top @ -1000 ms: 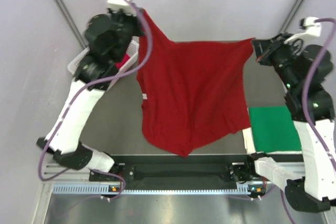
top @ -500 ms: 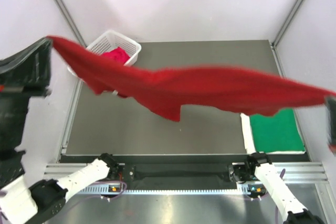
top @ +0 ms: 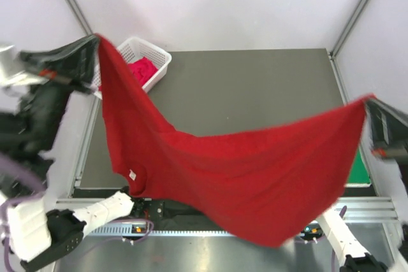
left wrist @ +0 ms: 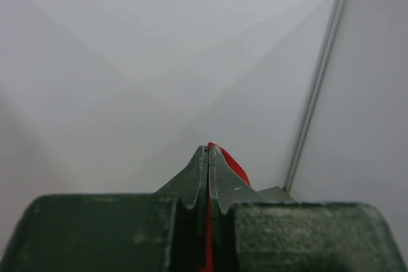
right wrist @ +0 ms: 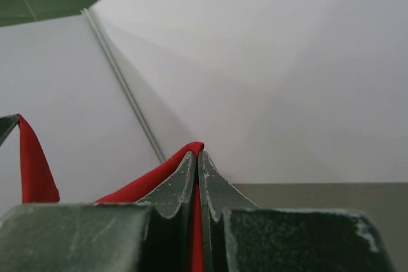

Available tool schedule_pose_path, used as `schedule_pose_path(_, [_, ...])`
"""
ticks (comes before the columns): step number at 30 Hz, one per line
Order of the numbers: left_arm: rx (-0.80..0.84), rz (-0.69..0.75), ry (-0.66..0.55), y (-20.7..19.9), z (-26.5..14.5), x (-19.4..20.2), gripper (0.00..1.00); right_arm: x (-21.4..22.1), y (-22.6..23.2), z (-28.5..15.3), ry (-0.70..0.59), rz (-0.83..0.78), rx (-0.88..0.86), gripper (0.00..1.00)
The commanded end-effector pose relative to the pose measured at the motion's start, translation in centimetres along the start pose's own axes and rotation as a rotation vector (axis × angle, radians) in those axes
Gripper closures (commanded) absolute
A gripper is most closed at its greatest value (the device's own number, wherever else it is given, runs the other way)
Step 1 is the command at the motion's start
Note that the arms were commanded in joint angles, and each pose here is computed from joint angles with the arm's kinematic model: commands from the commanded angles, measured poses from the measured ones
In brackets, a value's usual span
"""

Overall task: Fold and stack the t-shirts
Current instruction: Flatten the tshirt out

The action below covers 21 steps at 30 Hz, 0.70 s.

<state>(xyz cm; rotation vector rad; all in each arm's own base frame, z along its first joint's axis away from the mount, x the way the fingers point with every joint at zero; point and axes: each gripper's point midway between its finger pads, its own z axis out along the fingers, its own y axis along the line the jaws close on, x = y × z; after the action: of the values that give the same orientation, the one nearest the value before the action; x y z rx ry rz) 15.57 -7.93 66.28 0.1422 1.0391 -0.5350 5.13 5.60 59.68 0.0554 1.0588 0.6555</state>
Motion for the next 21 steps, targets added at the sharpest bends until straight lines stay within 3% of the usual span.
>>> schedule_pose_path(1, [-0.124, 0.092, 0.13, 2.1, 4.8, 6.7, 1.0, 3.2, -3.6, 6.0, 0.062, -0.013, 0.068, 1.0])
schedule_pose_path(5, [-0.225, 0.166, 0.145, 3.7, 9.4, 10.4, 1.0, 6.1, -5.4, 11.2, 0.095, 0.006, 0.036, 1.0])
schedule_pose_path(10, [-0.442, 0.288, 0.017, 7.1, 13.2, 9.7, 1.0, 8.2, -7.6, 17.3, 0.128, 0.005, 0.035, 1.0])
schedule_pose_path(12, [-0.45, 0.314, -0.027, 6.9, 14.3, 7.3, 1.0, 8.4, -8.0, 18.8, 0.132, -0.006, 0.03, 1.0])
schedule_pose_path(14, [-0.418, 0.363, -0.013, 6.4, 16.1, 8.2, 1.0, 8.3, -8.2, 20.5, 0.128, -0.021, 0.024, 1.0])
schedule_pose_path(16, [-0.408, 0.372, -0.061, 6.0, 16.6, 6.4, 1.0, 8.3, -8.5, 21.5, 0.129, -0.035, 0.02, 1.0])
schedule_pose_path(21, [-0.397, 0.346, -0.108, 5.7, 16.2, 4.3, 1.0, 5.7, -6.8, 21.2, 0.087, -0.061, -0.015, 1.0])
